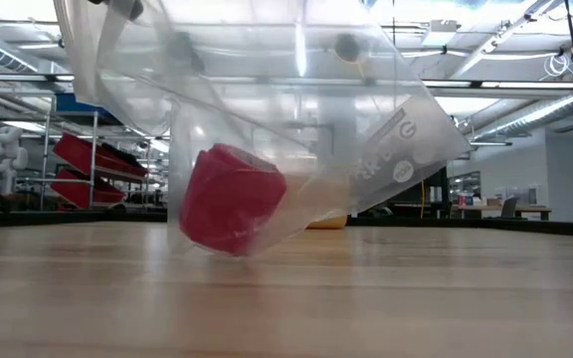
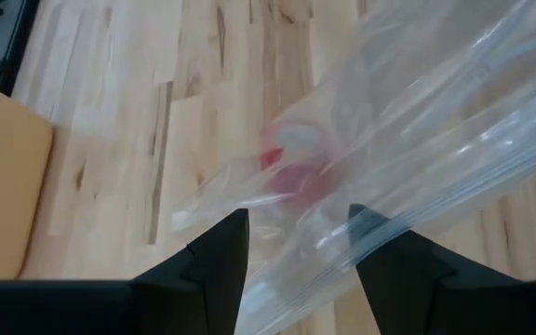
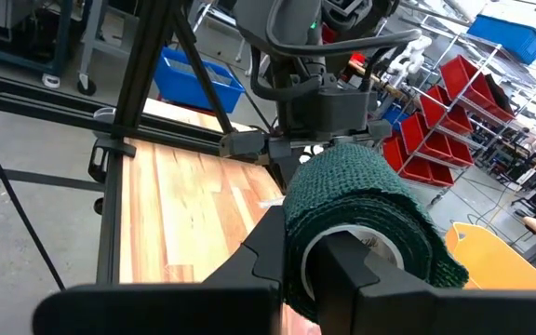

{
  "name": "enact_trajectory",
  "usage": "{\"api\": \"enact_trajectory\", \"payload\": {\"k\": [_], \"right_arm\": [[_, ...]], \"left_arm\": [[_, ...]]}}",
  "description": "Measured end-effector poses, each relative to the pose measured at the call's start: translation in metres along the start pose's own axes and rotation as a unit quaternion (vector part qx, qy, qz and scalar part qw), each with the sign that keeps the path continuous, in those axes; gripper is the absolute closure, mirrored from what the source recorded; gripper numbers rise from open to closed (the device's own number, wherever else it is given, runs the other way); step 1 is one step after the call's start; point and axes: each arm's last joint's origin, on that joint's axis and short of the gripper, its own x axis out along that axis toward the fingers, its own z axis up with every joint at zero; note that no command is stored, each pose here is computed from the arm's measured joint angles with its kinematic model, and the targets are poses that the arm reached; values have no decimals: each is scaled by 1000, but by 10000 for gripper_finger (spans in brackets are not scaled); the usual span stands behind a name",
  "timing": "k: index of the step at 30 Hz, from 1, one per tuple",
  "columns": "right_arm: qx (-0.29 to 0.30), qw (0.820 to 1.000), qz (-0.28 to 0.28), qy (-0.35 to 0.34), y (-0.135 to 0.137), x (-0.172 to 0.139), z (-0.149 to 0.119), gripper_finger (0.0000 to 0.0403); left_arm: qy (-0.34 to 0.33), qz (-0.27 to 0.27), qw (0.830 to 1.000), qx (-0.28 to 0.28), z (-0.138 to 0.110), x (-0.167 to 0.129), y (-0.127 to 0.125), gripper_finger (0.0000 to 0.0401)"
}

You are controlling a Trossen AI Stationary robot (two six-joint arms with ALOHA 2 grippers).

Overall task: Roll bandage
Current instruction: Put the rolled green bandage into the transparent zip bag

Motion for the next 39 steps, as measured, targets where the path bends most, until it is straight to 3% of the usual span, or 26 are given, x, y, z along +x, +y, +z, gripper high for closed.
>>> {"api": "enact_trajectory", "payload": {"k": [8, 24, 30, 39], "right_arm": [[0, 1000, 0, 0, 0, 0, 0, 380], [-2, 1000, 0, 0, 0, 0, 0, 380], [0, 1000, -5, 2, -1, 5, 0, 380], [25, 999, -31, 10, -8, 33, 3, 380]], "left_arm": [[8, 5, 1000, 14, -3, -1, 0, 222], [27, 7, 998, 51, -7, -2, 2, 378], [2, -1, 1000, 17, 3, -5, 1, 393], [-92, -7, 993, -74, 34, 1, 7, 398]]}}
